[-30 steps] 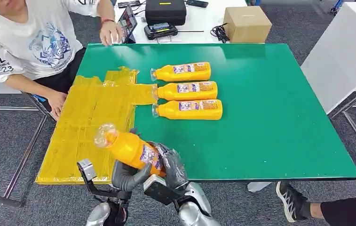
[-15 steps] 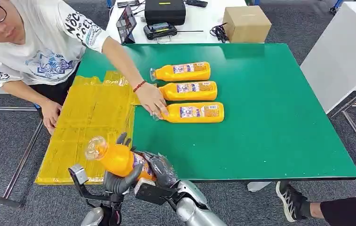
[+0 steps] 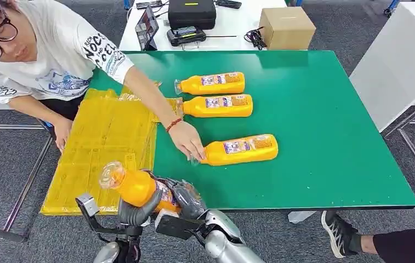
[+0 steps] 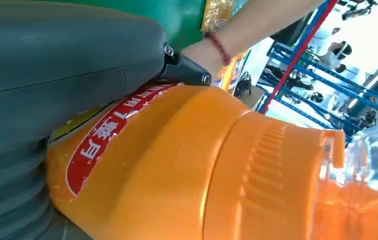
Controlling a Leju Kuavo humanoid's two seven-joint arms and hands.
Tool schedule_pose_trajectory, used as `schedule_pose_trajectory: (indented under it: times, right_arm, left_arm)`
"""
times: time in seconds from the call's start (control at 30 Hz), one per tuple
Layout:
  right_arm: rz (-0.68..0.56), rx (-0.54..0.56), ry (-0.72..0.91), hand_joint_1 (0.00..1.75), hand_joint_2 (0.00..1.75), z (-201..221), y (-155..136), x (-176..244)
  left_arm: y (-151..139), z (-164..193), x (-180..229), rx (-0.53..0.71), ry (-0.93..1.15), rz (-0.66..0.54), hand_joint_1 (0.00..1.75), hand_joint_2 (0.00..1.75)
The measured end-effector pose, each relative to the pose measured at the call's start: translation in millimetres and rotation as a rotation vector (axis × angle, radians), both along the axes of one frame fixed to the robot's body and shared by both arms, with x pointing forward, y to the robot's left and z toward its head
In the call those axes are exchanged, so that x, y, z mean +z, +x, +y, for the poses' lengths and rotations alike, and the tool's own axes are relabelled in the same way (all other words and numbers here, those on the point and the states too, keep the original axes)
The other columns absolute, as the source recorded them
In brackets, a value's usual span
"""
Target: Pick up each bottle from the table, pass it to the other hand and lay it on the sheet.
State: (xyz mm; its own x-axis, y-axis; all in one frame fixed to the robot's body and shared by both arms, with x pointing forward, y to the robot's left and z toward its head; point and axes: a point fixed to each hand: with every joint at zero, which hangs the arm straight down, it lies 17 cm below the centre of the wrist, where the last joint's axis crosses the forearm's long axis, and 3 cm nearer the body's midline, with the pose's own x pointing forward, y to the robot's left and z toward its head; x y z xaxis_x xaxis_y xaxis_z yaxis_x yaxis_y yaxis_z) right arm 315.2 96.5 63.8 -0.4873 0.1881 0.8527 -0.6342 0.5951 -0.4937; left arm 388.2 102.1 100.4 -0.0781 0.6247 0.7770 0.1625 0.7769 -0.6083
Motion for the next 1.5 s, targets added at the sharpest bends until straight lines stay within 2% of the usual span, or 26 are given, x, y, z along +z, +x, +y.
schedule_pose_trajectory:
  times: [0.17, 0.2, 0.23, 0.27, 0.3, 0.57, 0.73, 0.83, 0.97, 1.13, 1.37, 1.5]
  right_arm:
    - [-0.006, 0.002, -0.002, 1.75, 1.75, 0, 1, 1]
    - [-0.007, 0.000, -0.002, 1.13, 1.75, 0, 1, 2]
    - [-0.010, -0.001, -0.003, 0.00, 1.75, 0, 2, 2]
    - [-0.016, -0.005, -0.004, 0.00, 1.75, 0, 3, 3]
    - [-0.025, -0.015, -0.005, 0.00, 0.00, 0, 3, 4]
    - [-0.083, -0.175, 0.148, 0.00, 0.00, -8, 11, 50]
    - [-0.151, -0.290, 0.314, 0.00, 0.00, -38, 21, 103]
    - [-0.179, -0.331, 0.363, 0.00, 0.00, -52, 21, 119]
    - [-0.212, -0.362, 0.408, 0.00, 0.00, -64, 20, 133]
    - [-0.260, -0.405, 0.480, 0.00, 0.00, -81, 17, 158]
    - [-0.325, -0.403, 0.616, 0.00, 0.00, -96, 6, 202]
    - [-0.342, -0.390, 0.637, 0.00, 0.00, -96, 2, 212]
  left_arm:
    - [0, 1, 1, 0.004, -0.011, -0.001, 1.75, 1.75]
    - [0, 1, 2, 0.003, -0.014, -0.002, 1.75, 1.75]
    - [0, 1, 3, 0.002, -0.019, -0.003, 1.75, 1.75]
    - [0, 2, 4, 0.002, -0.023, -0.005, 1.75, 1.75]
    - [1, 2, 7, 0.002, -0.025, -0.012, 1.75, 1.75]
    - [6, 0, 42, 0.006, -0.020, -0.099, 1.75, 1.75]
    - [13, -3, 77, 0.042, 0.012, -0.194, 1.75, 1.75]
    - [19, 3, 89, 0.069, 0.012, -0.221, 1.75, 1.75]
    - [20, 6, 94, 0.091, 0.035, -0.241, 1.75, 1.75]
    - [29, 15, 108, 0.178, 0.132, -0.293, 1.75, 1.75]
    - [57, 45, 125, 0.400, 0.469, -0.386, 1.75, 1.75]
    - [68, 53, 117, 0.418, 0.534, -0.375, 1.75, 1.75]
